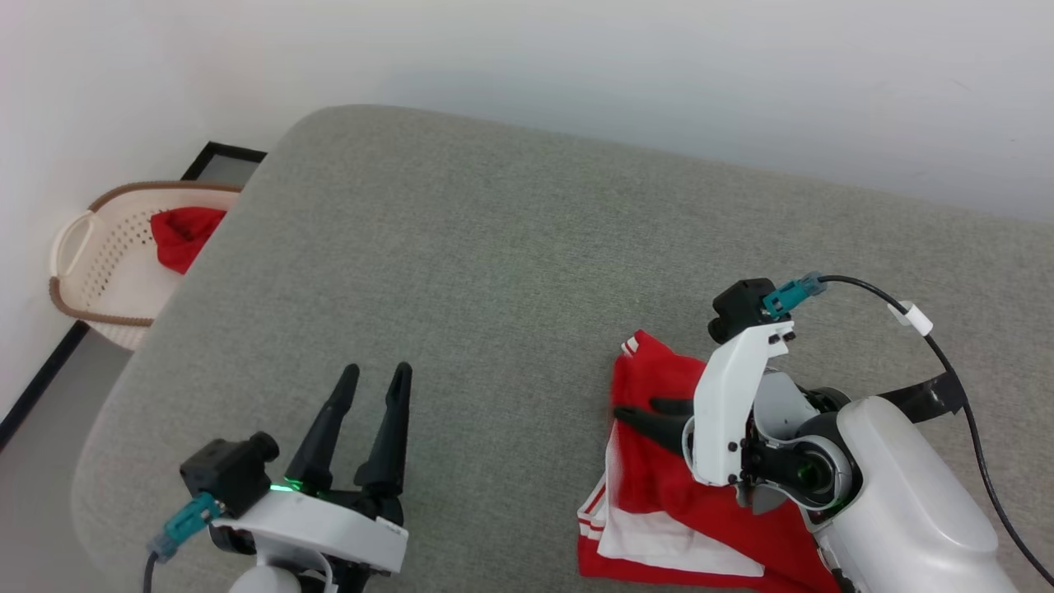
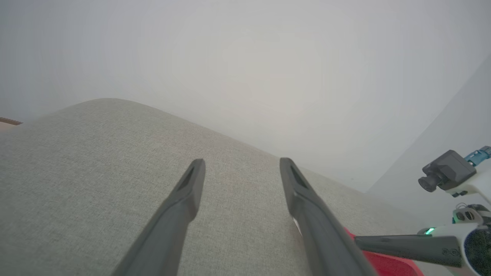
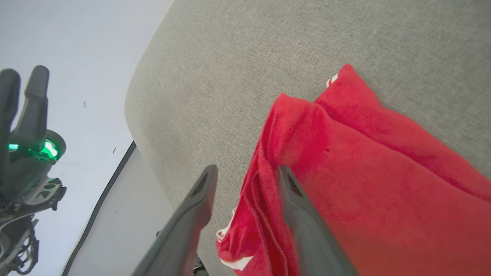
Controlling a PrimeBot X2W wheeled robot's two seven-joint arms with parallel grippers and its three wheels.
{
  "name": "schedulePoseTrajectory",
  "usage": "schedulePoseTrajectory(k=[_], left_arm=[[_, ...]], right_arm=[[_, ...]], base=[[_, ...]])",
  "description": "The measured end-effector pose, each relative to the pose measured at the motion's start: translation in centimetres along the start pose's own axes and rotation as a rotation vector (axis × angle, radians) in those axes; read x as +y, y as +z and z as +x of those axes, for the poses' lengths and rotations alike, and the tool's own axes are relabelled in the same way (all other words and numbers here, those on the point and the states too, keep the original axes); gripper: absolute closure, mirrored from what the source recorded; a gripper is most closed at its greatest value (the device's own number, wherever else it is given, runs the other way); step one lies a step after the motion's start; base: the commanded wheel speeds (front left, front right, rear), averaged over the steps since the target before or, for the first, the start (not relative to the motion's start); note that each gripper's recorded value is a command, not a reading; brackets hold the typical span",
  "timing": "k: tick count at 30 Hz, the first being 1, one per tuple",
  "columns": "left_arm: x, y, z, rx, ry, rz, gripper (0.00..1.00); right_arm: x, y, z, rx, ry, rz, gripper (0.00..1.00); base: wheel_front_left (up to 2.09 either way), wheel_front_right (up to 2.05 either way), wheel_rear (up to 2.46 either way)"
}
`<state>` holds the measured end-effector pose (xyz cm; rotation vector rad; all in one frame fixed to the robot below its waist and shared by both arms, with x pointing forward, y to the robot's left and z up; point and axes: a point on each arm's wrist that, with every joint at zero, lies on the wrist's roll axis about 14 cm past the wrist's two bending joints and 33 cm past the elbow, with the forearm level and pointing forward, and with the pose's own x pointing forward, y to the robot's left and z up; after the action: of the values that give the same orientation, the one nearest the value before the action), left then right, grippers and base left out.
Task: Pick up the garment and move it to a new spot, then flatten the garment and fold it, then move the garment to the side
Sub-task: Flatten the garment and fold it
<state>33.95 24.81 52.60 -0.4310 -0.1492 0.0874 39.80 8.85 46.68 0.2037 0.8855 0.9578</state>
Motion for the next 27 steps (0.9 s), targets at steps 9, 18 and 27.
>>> schedulePoseTrajectory(k=[9, 18, 27], left_arm=[[-0.2, -0.1, 0.6, 0.003, -0.015, 0.001, 0.00], [-1.5, -0.4, 1.7, 0.009, -0.067, 0.015, 0.00], [-3.0, -1.3, 2.6, 0.036, -0.132, 0.034, 0.00]], right_arm=[[-0.2, 0.8, -1.4, -0.049, 0.007, -0.013, 0.00], [-2.4, 3.0, -5.9, -0.213, -0.062, -0.074, 0.00], [-6.2, 4.1, -12.4, -0.457, -0.221, -0.148, 0.00]], base=[[0.00, 0.00, 0.00], [0.00, 0.00, 0.00], [0.00, 0.00, 0.00]])
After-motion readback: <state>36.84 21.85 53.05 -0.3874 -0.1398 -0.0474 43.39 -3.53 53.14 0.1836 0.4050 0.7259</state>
